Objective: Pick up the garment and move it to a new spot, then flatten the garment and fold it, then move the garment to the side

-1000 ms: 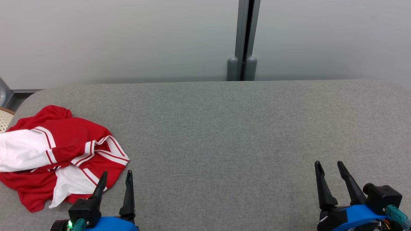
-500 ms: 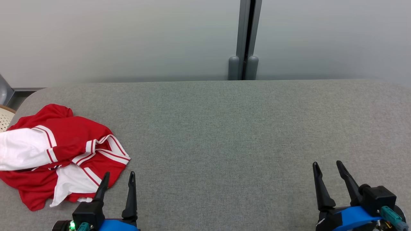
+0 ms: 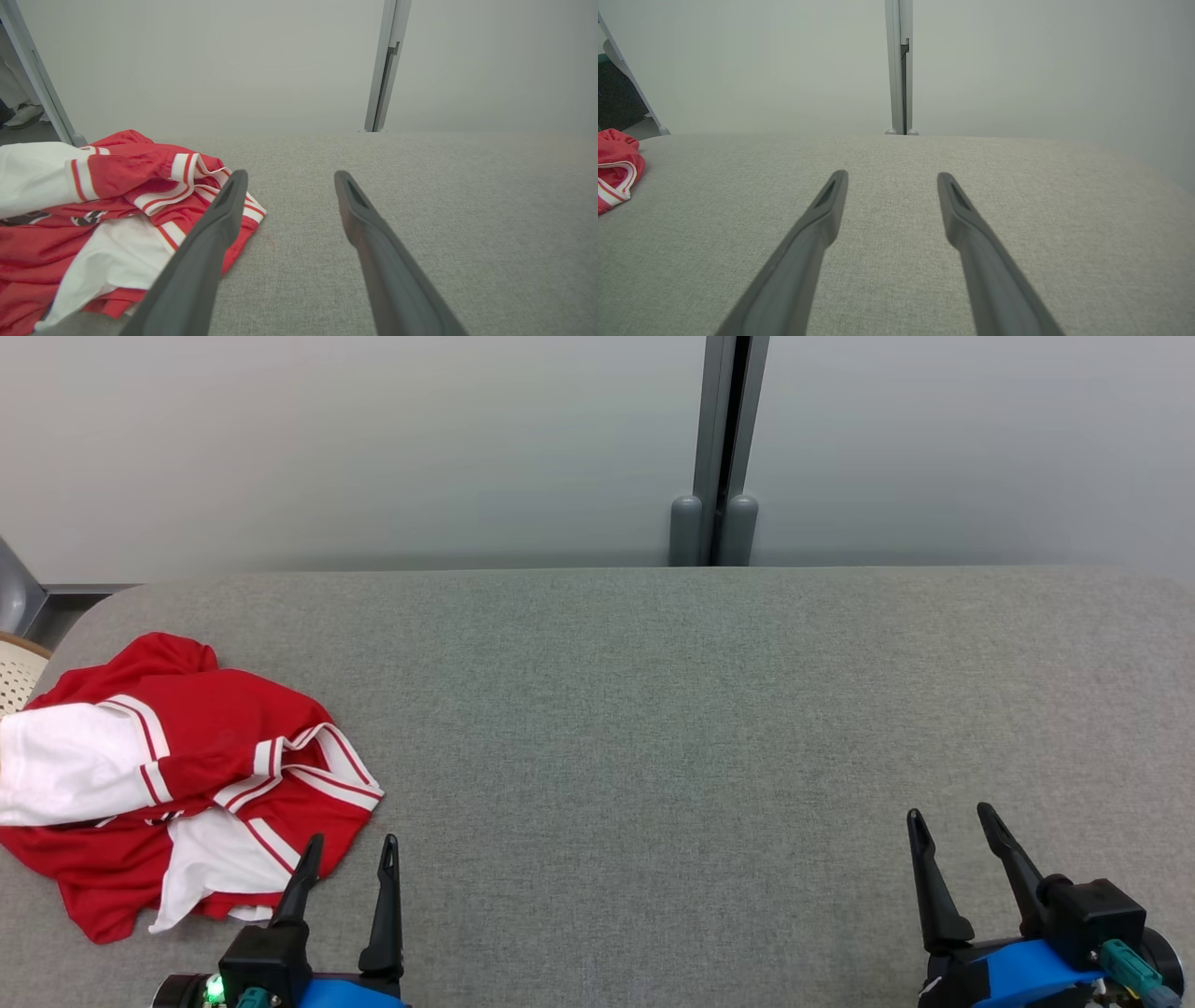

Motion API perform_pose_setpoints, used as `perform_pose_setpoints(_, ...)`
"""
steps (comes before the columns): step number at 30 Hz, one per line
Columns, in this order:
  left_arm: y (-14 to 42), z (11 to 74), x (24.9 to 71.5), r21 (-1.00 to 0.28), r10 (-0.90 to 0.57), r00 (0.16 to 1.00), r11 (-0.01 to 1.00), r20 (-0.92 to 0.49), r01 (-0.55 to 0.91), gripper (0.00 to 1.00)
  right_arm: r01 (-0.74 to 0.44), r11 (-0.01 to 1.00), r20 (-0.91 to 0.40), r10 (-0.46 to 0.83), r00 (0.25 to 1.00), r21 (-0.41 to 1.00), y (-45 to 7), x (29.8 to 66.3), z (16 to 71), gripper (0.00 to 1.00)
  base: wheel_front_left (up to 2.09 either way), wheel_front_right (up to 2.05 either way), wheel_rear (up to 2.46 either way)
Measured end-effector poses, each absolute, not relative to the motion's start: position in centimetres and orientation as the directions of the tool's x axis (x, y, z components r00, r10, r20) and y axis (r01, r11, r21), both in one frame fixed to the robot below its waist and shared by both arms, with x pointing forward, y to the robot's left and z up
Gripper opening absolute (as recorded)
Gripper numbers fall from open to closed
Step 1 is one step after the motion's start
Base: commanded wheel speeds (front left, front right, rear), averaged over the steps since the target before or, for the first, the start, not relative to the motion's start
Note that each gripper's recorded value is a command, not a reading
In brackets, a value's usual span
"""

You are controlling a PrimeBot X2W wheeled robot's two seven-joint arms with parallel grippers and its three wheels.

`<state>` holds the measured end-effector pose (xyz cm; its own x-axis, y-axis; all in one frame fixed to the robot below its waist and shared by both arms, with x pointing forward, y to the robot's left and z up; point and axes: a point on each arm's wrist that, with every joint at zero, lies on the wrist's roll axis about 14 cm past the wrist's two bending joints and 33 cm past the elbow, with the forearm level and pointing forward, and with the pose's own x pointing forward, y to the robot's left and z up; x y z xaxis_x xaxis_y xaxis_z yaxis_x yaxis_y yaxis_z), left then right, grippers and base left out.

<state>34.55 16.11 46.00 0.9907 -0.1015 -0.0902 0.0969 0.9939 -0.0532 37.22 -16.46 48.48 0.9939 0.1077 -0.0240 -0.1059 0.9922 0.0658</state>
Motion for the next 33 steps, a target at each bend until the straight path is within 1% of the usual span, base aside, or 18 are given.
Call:
perform_pose_setpoints(10,16.5,46.0,34.5,-0.062,-0.085,0.992,0.995,-0.090,0.079,1.00,-0.111,0.992,-0.026,0.112,0.993,0.066,-16.3,37.4,48.4,1.00,0.00,0.00,0.00)
perform_pose_setpoints(18,19.1,46.6,33.4,-0.056,-0.001,0.997,0.998,-0.072,-0.004,1.00,-0.163,0.985,-0.025,0.165,0.986,0.056,-14.6,38.4,48.4,1.00,0.00,0.00,0.00)
perform_pose_setpoints(26,23.7,47.1,30.5,-0.050,0.158,0.986,0.986,-0.061,-0.161,1.00,-0.298,0.953,-0.021,0.299,0.954,0.053,-9.8,40.0,48.5,1.00,0.00,0.00,0.00)
perform_pose_setpoints(28,25.4,47.2,28.7,-0.046,0.227,0.972,0.972,-0.059,-0.230,1.00,-0.358,0.932,-0.017,0.360,0.933,0.052,-7.5,40.4,48.6,1.00,0.00,0.00,0.00)
perform_pose_setpoints(29,25.4,47.2,28.7,-0.046,0.227,0.972,0.972,-0.059,-0.230,1.00,-0.358,0.932,-0.017,0.360,0.933,0.052,-7.5,40.4,48.6,1.00,0.00,0.00,0.00)
perform_pose_setpoints(31,26.3,47.2,27.5,-0.047,0.270,0.961,0.961,-0.060,-0.273,1.00,-0.397,0.917,-0.017,0.398,0.917,0.050,-6.0,40.7,48.6,1.00,0.00,0.00,0.00)
perform_pose_setpoints(33,27.9,47.2,25.5,-0.047,0.337,0.939,0.939,-0.064,-0.340,1.00,-0.456,0.888,-0.019,0.458,0.889,0.049,-3.6,40.8,48.6,1.00,0.00,0.00,0.00)
